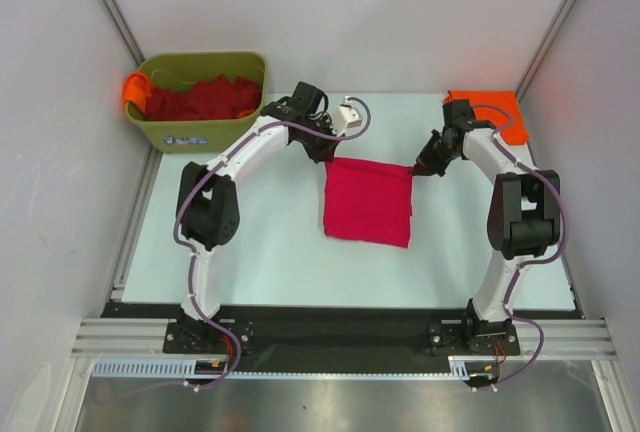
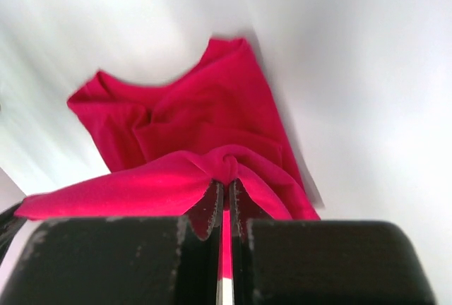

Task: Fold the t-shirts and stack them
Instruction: Fold the tshirt, then neatly place the folded tshirt to the corner

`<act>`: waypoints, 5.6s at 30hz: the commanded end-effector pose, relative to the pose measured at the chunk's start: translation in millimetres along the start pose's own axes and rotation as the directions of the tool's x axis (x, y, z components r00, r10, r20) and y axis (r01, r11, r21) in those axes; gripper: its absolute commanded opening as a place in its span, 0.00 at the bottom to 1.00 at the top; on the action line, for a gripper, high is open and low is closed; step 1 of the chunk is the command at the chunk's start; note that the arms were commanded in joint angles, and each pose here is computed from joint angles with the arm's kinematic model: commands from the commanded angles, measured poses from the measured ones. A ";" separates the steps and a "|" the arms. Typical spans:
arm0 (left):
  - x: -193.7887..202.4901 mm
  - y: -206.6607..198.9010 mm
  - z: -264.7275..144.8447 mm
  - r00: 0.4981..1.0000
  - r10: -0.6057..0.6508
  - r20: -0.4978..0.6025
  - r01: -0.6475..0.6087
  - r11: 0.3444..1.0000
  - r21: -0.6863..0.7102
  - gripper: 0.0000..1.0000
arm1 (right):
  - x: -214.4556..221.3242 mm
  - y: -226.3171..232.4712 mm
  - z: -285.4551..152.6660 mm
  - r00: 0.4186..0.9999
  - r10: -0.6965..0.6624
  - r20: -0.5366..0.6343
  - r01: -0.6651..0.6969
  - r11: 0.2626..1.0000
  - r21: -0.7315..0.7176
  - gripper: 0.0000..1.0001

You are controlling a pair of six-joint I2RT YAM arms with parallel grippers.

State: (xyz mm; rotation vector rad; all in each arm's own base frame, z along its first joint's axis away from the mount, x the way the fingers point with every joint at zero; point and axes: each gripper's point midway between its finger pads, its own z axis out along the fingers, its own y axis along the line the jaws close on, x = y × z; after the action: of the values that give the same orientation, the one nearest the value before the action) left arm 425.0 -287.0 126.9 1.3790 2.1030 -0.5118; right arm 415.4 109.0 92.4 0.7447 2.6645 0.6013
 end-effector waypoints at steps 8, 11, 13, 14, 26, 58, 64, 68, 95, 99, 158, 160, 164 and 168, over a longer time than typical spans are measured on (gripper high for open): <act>-15.7 57.0 25.5 0.991 -0.091 0.103 0.109 0.976 -0.186 0.39 | -68.1 13.9 23.6 0.985 0.066 0.159 -0.058 0.997 -0.051 0.50; -25.4 88.2 21.4 0.987 -0.106 0.124 0.139 0.945 -0.297 0.56 | -104.1 13.9 15.3 0.964 0.058 0.259 -0.054 0.998 -0.020 0.53; -30.3 104.1 11.7 0.977 -0.153 0.148 0.194 0.925 -0.328 0.57 | -117.7 17.7 -3.8 0.950 0.027 0.310 -0.023 1.000 -0.017 0.54; -38.5 105.5 -0.4 0.968 -0.183 0.172 0.231 0.919 -0.320 0.58 | -121.5 16.0 -12.3 0.942 0.011 0.336 -0.011 1.000 -0.003 0.53; 6.7 39.4 8.5 0.928 -0.314 0.199 0.336 0.938 -0.087 0.62 | -42.5 28.9 8.9 0.929 -0.275 0.247 0.293 0.955 -0.040 0.59; -36.8 39.1 41.9 0.868 -0.345 0.357 0.328 0.938 0.109 0.00 | -52.2 25.1 9.6 0.921 -0.195 0.339 0.217 0.976 -0.029 0.00; -60.3 30.2 16.4 0.852 -0.285 0.438 0.273 0.958 0.093 0.00 | -54.0 13.7 -0.3 0.913 -0.124 0.388 0.151 0.988 -0.041 0.00; -56.4 30.5 28.7 0.867 -0.276 0.416 0.263 0.961 0.088 0.00 | -54.3 -2.9 11.5 0.927 -0.109 0.360 0.113 0.994 0.010 0.00; -5.9 50.7 -22.9 0.900 -0.300 0.315 0.349 0.931 -0.108 0.65 | 34.4 -50.4 48.5 0.995 -0.074 0.068 0.079 0.994 -0.073 0.62; 4.9 34.0 -37.5 0.904 -0.297 0.307 0.341 0.935 -0.101 0.65 | 49.4 -58.1 62.7 1.000 -0.011 0.008 0.012 0.992 -0.122 0.39; 70.5 39.5 -94.2 0.973 -0.219 0.067 0.229 0.926 -0.302 0.73 | -351.9 -2.0 -140.6 0.447 -0.624 0.641 0.342 0.781 0.522 0.00; 72.5 40.2 -94.1 0.974 -0.217 0.060 0.225 0.925 -0.308 0.73 | -353.1 -6.5 -144.3 0.447 -0.629 0.636 0.342 0.777 0.528 0.00; 74.7 40.5 -94.0 0.974 -0.219 0.053 0.224 0.923 -0.313 0.73 | -357.2 -15.9 -146.8 0.450 -0.627 0.636 0.340 0.779 0.528 0.00; 73.6 40.1 -95.8 0.974 -0.217 0.055 0.224 0.923 -0.314 0.73 | -361.9 -21.3 -152.4 0.443 -0.626 0.642 0.331 0.779 0.532 0.00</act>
State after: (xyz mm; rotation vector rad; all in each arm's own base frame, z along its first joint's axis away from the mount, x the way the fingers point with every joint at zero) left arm 404.6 -165.0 135.4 0.9622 2.2663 -0.2834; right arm 640.4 -136.9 185.5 0.1607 2.1391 -0.2957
